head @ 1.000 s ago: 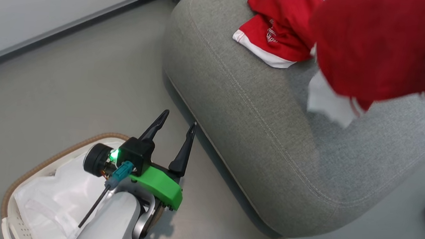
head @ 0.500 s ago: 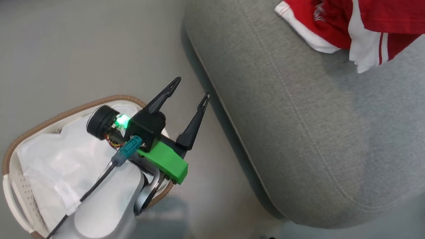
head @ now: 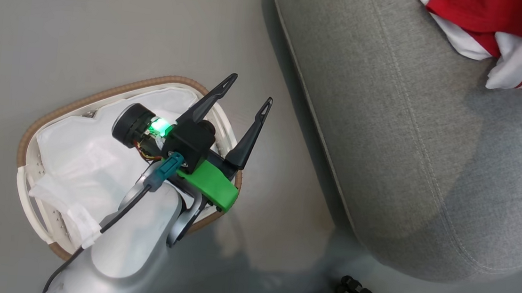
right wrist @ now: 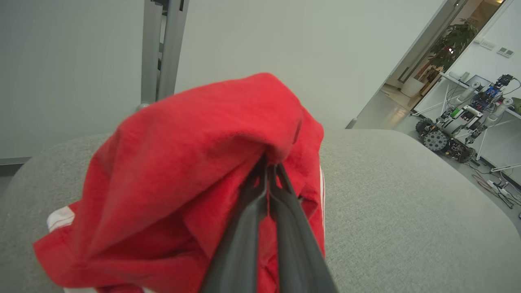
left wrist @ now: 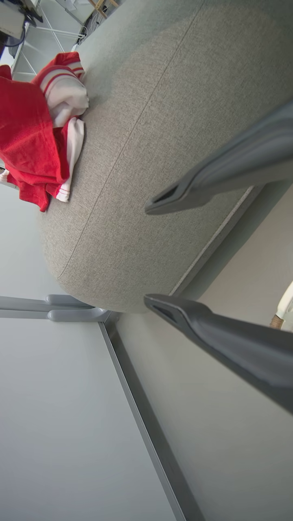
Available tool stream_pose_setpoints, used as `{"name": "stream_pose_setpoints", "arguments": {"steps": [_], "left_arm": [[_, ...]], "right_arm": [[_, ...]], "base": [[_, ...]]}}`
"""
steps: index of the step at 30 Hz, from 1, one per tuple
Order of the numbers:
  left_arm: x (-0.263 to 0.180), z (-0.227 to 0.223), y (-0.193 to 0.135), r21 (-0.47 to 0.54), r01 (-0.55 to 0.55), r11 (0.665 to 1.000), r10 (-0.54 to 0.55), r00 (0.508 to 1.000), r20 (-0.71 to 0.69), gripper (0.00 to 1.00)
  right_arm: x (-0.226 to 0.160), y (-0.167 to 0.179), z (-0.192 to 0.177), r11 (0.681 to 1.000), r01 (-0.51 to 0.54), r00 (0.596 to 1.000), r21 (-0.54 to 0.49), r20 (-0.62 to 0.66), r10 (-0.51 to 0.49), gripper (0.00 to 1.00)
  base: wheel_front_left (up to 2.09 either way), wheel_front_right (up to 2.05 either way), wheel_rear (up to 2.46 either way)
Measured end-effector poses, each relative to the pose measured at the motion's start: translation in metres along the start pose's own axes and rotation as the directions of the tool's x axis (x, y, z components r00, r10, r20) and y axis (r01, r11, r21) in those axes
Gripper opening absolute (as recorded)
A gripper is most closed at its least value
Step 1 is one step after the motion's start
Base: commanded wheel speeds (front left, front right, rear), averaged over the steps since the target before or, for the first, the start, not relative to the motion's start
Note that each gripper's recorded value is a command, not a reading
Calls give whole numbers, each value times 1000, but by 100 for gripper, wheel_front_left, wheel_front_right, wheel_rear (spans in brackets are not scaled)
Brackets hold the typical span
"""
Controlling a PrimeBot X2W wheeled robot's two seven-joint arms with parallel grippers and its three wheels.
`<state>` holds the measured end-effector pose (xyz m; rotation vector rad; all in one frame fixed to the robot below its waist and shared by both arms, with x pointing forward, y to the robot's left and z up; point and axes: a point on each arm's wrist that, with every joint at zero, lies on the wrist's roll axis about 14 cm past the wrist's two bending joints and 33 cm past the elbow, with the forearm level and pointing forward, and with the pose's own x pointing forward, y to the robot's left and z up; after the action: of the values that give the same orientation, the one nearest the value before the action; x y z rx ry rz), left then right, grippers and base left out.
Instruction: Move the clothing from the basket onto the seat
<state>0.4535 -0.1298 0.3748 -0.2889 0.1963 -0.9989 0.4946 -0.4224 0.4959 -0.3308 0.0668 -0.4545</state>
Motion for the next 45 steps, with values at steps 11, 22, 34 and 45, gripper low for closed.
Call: {"name": "stream_pose_setpoints", "arguments": {"steps": [11, 22, 34, 45], "left_arm": [[-3, 4, -8, -16, -4, 1000, 4, 1000, -12, 100], [-18, 29, -27, -18, -52, 999, 52, 999, 5, 100], [-54, 57, -30, 26, -179, 983, 178, 983, 48, 100], [-123, 74, 23, 44, -465, 884, 460, 883, 96, 100]], "right_arm": [[-51, -2, -62, 993, 54, 984, 105, -177, -35, 100], [-108, -30, -53, 989, 69, 985, 131, -167, -47, 100], [-138, -9, 6, 964, -27, 1000, 266, 22, 22, 100], [-144, 74, 46, 903, -246, 968, 352, 142, 209, 100]], "base": [[0, 0, 0], [0, 0, 0], [0, 0, 0], [0, 0, 0]]}}
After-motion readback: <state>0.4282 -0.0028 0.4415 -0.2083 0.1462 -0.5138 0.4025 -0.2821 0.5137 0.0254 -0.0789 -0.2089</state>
